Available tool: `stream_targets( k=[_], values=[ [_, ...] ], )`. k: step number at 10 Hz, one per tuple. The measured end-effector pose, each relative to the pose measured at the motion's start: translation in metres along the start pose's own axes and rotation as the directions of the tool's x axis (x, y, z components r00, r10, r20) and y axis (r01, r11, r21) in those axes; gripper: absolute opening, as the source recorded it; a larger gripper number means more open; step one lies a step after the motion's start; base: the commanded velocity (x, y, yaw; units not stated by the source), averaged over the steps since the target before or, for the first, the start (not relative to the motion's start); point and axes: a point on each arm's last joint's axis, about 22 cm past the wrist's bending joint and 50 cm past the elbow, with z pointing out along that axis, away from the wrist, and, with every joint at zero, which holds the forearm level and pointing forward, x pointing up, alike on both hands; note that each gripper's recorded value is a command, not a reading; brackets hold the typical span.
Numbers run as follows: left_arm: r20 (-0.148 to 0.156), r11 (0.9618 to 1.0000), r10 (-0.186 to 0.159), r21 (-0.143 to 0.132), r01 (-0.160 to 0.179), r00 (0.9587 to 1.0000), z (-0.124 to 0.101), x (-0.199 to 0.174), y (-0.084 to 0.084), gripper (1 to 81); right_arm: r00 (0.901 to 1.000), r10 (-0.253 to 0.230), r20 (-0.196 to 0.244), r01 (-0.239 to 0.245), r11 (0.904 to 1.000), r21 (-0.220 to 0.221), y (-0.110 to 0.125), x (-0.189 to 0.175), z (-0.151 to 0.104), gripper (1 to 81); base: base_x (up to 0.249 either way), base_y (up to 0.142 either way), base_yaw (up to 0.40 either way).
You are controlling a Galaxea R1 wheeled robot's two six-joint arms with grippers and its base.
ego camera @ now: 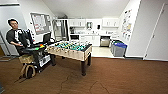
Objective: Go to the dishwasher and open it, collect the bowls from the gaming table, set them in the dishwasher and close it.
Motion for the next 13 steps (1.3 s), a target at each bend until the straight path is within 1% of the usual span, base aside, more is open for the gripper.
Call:
stream_targets(
  k=[1, 3, 4, 5, 7, 10, 11, 13],
  values=[
    [0.000, 1.0000, 0.000, -0.001, 0.000, 1.0000, 0.0002, 0.0002, 0.0005, 1.0, 1.0000, -0.001, 0.001, 0.001, 1.0000, 0.000, 0.0000, 0.0001, 0.0001, 1.0, 0.115, -0.084, 0.000],
    [0.003, 1.0000, 0.001, 0.010, -0.001, 1.0000, -0.0025, -0.0010, -0.0051, 1.0, 1.0000, 0.000, -0.002, 0.000, 1.0000, 0.001, -0.0009, 0.0006, 0.0004, 1.0, 0.106, -0.096, 0.000],
    [0.003, 1.0000, 0.000, 0.003, 0.000, 1.0000, 0.0001, -0.0002, -0.0009, 1.0, 1.0000, -0.001, -0.001, 0.001, 1.0000, 0.001, -0.0007, 0.0013, 0.0004, 1.0, 0.102, -0.097, 0.000],
    [-0.005, 1.0000, 0.002, -0.007, -0.002, 1.0000, 0.0028, 0.0038, 0.0040, 1.0, 1.0000, 0.000, 0.000, 0.000, 1.0000, 0.001, -0.0005, 0.0003, 0.0003, 1.0, 0.102, -0.097, 0.000],
    [0.002, 1.0000, -0.001, -0.002, 0.001, 1.0000, 0.0008, -0.0015, 0.0016, 1.0, 1.0000, -0.001, 0.001, 0.001, 1.0000, 0.000, -0.0002, 0.0001, 0.0001, 1.0, 0.101, -0.096, 0.000],
    [0.001, 1.0000, -0.001, -0.003, 0.001, 1.0000, 0.0011, -0.0015, 0.0023, 1.0, 1.0000, -0.001, 0.000, 0.001, 1.0000, 0.000, -0.0002, 0.0000, 0.0001, 1.0, 0.100, -0.091, 0.000],
    [0.001, 1.0000, -0.001, -0.004, 0.001, 1.0000, 0.0013, -0.0014, 0.0026, 1.0, 1.0000, -0.001, 0.000, 0.001, 1.0000, 0.000, -0.0003, 0.0008, 0.0002, 1.0, 0.097, -0.062, 0.000],
    [0.001, 1.0000, -0.001, -0.003, 0.001, 1.0000, 0.0009, -0.0015, 0.0020, 1.0, 1.0000, -0.001, 0.000, 0.001, 1.0000, 0.000, -0.0001, 0.0003, 0.0001, 1.0, 0.097, 0.000, 0.000]
  ],
)
